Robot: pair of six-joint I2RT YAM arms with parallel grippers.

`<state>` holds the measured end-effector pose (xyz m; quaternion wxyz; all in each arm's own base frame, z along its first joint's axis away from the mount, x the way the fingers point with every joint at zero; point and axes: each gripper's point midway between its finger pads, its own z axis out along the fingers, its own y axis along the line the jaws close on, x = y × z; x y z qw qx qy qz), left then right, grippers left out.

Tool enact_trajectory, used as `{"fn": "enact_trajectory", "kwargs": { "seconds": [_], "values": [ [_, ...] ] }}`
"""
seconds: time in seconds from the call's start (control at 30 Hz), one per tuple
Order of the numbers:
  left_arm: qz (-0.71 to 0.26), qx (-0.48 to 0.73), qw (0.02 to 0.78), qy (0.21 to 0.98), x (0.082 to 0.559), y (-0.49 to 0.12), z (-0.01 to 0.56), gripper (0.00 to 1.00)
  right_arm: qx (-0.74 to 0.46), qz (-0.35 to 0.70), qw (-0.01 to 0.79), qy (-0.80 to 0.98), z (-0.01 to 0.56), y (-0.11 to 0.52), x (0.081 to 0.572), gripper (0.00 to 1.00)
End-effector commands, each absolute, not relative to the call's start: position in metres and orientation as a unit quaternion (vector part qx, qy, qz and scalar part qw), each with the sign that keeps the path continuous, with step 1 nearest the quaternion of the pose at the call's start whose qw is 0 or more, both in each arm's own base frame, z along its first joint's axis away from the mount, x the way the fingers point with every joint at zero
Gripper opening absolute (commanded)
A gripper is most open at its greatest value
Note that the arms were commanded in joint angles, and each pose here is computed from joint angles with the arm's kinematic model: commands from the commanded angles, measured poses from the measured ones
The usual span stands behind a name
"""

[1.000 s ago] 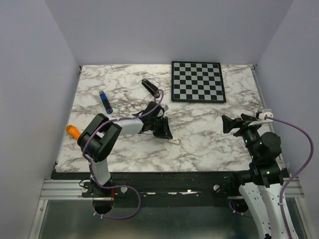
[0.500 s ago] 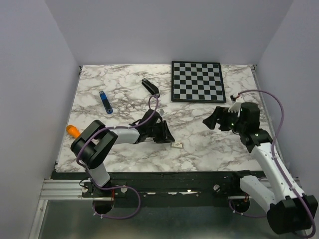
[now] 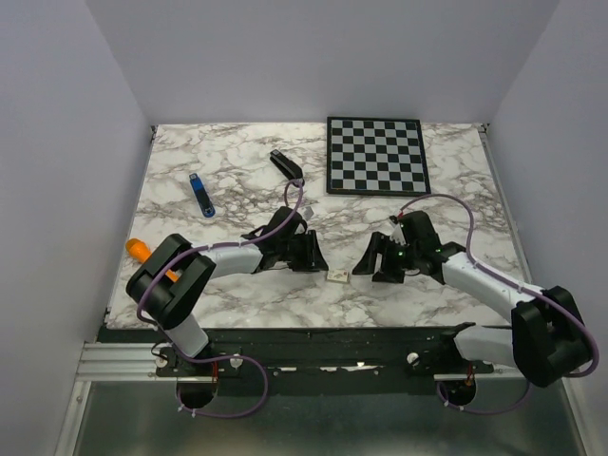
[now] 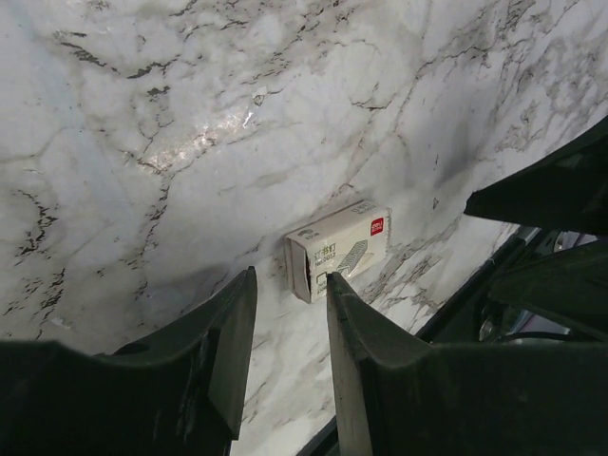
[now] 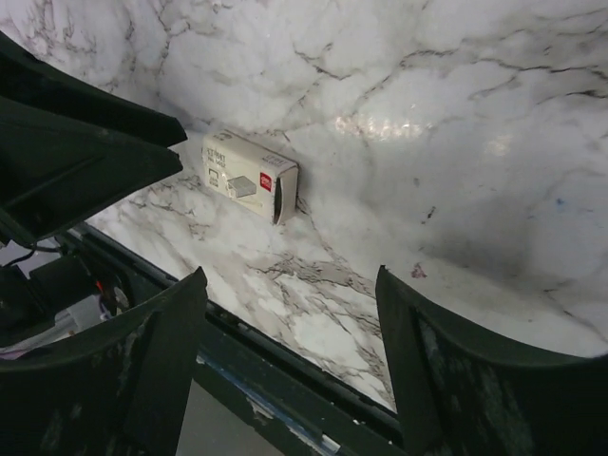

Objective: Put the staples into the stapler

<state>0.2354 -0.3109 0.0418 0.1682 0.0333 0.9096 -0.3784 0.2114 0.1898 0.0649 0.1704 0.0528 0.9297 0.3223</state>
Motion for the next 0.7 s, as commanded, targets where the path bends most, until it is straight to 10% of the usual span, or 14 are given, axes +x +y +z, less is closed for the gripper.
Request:
{"fn": "enact_trajectory", "kwargs": {
  "seconds": [0.0,0.67],
  "values": [
    [-0.364,0.054,0.190,0.910,0.241,-0.306,0.052,0.44,0.079,0.341,0.161,0.923,0.060,0.212,0.214,0.75],
    [-0.371,0.070,0.184,0.908,0.237,-0.308,0.050,0.43,0.086,0.321,0.137,0.933,0.032,0.229,0.222,0.36]
  ]
}}
